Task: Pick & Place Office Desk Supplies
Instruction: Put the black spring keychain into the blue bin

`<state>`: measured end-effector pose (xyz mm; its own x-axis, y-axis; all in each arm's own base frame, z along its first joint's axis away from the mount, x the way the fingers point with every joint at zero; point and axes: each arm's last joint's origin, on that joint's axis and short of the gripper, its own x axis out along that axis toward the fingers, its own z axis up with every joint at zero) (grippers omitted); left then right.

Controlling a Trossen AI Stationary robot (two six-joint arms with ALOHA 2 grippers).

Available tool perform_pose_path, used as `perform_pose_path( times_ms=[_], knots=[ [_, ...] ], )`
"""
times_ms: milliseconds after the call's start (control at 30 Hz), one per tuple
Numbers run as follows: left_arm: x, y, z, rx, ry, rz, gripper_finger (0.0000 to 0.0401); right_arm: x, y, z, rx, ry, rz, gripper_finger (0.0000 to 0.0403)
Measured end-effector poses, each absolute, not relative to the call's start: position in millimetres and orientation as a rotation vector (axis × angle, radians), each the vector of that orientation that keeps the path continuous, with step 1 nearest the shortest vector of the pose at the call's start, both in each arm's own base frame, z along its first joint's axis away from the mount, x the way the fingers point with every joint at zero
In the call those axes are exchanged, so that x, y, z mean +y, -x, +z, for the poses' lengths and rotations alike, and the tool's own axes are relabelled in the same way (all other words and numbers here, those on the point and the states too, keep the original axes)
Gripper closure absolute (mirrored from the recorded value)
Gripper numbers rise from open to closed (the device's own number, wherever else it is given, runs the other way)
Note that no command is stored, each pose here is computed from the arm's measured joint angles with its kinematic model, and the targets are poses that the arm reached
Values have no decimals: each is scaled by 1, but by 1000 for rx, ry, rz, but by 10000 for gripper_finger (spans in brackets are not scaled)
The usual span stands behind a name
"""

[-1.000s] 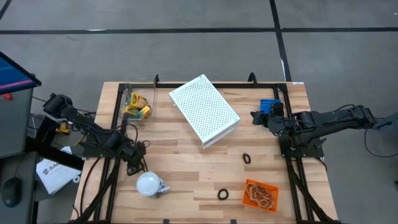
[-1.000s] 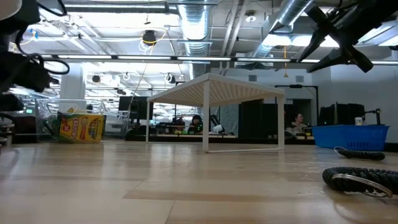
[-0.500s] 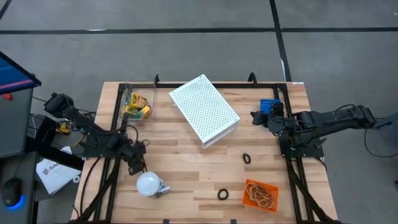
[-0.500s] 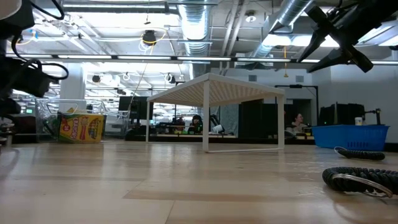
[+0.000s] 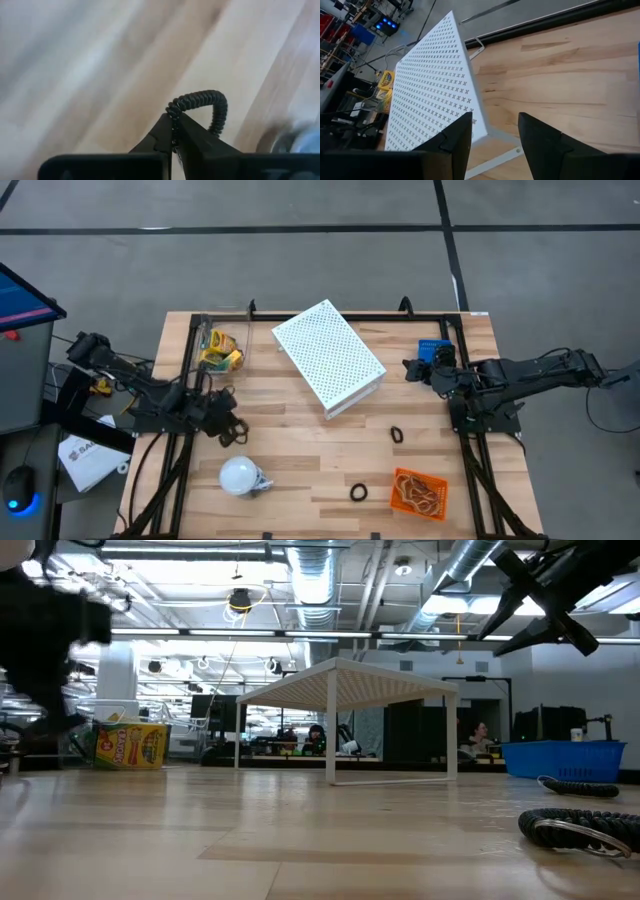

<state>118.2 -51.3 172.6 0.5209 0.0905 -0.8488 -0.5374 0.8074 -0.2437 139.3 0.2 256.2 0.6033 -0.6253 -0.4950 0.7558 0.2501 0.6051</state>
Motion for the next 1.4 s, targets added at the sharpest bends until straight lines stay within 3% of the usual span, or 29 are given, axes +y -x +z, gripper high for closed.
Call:
perform_pose_path(
  times_ms=[200,467,900,1400],
  knots=[
    [-42,-146,207,694,479,438,397,1,-145,263,126,-900,-883,246],
    [-20,-214,267,352,338,414,397,5,-161,289,14,-777,-642,246],
    [-4,-350,327,164,202,417,397,20,-178,310,-53,-593,-332,245],
    [-3,-387,340,127,194,417,397,33,-198,304,-55,-528,-305,157]
  ],
)
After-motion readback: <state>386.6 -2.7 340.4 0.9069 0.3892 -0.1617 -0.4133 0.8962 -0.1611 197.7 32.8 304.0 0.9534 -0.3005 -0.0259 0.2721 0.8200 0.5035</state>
